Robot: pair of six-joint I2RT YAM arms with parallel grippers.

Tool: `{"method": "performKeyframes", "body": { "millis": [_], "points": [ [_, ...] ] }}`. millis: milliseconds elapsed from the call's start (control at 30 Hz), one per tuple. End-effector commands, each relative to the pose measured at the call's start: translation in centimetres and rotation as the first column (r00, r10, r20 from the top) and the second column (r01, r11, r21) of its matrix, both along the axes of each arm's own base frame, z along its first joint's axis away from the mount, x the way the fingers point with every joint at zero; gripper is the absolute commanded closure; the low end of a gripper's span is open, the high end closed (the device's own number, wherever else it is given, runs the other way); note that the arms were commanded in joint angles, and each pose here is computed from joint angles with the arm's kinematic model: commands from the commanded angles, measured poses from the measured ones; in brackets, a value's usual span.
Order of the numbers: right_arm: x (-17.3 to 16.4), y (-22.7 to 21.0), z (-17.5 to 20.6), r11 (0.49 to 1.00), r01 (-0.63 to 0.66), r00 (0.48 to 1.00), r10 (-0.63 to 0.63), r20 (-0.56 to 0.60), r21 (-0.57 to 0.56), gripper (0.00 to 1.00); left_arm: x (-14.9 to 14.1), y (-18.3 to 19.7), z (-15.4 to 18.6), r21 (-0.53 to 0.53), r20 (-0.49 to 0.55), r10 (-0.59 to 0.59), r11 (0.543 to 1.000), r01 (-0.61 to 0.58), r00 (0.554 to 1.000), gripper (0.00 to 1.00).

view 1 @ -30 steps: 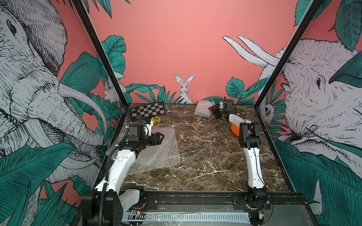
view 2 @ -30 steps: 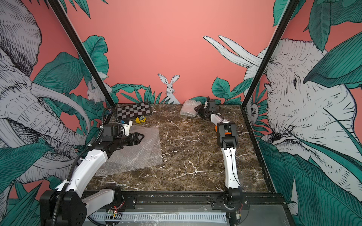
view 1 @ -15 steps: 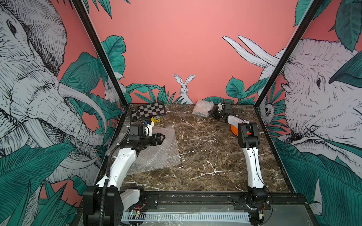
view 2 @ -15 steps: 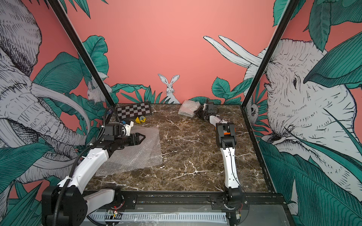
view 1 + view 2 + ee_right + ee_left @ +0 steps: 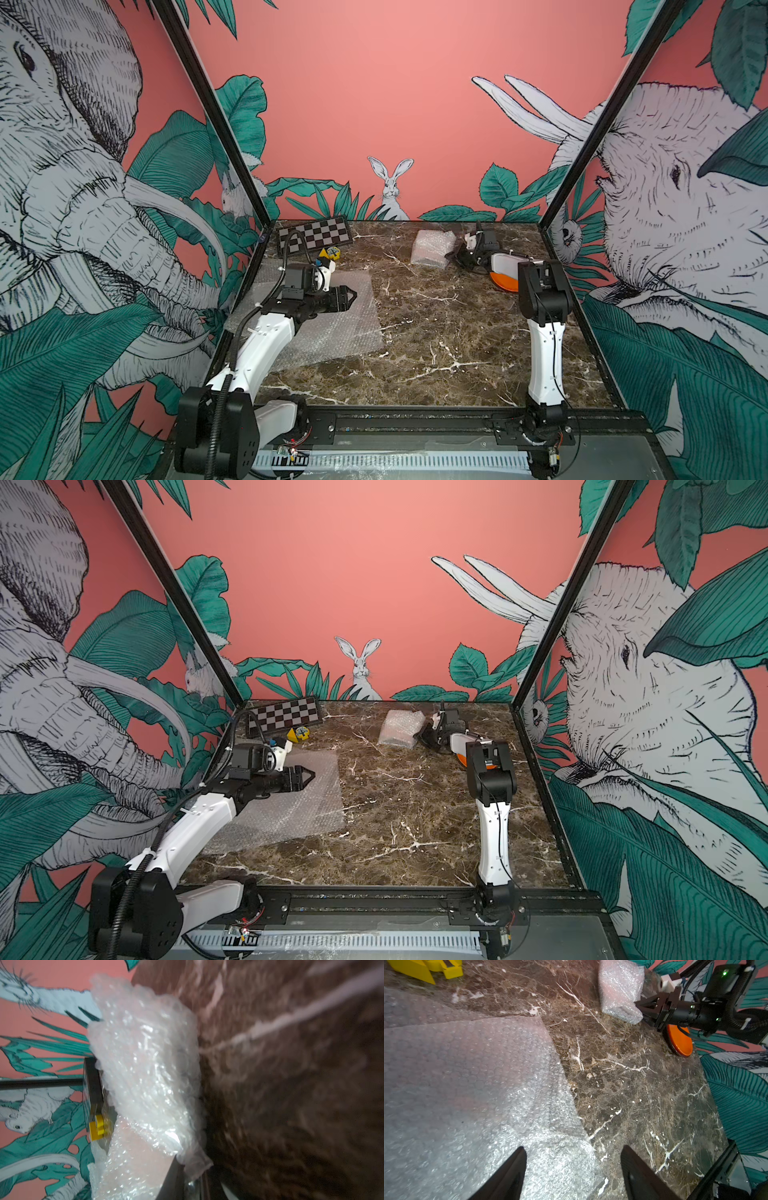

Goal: Unpack dinner plates from bubble wrap
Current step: Move the bubble wrap to the center of the board.

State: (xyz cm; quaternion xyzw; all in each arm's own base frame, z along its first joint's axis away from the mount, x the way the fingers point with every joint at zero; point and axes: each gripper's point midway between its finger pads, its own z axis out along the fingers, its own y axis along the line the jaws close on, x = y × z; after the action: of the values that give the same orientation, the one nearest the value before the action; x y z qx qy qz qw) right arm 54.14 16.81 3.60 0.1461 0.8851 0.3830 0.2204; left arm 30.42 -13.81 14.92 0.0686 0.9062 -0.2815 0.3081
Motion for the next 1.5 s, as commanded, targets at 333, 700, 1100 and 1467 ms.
{"method": "performKeyframes", "body": {
  "millis": [333, 700, 1100, 1467],
  "points": [
    [-12.1, 1.2, -0.4, 0.943, -0.317, 0.948, 0.311, -0.072, -0.098, 0.86, 0.2, -3.9, 0.6, 0.078, 0.039, -0.118, 0.990, 0.115, 0.992, 0.26],
    [-18.3, 2.4, -0.3, 0.839, -0.500, 0.866, 0.484, -0.128, -0.213, 0.85, 0.0, -8.3, 0.2, 0.134, 0.044, -0.246, 0.962, 0.239, 0.968, 0.28],
    [-18.6, 1.2, 4.3, 0.868, -0.402, 0.908, 0.419, -0.006, -0.292, 0.46, 0.4, -14.3, 0.9, 0.218, 0.085, -0.381, 0.909, 0.356, 0.921, 0.29],
    [-20.6, -3.6, 5.1, 0.907, -0.215, 0.970, 0.242, 0.029, -0.362, 0.44, 1.0, -21.2, -0.5, 0.464, 0.065, -0.553, 0.753, 0.466, 0.830, 0.32]
  ]
}}
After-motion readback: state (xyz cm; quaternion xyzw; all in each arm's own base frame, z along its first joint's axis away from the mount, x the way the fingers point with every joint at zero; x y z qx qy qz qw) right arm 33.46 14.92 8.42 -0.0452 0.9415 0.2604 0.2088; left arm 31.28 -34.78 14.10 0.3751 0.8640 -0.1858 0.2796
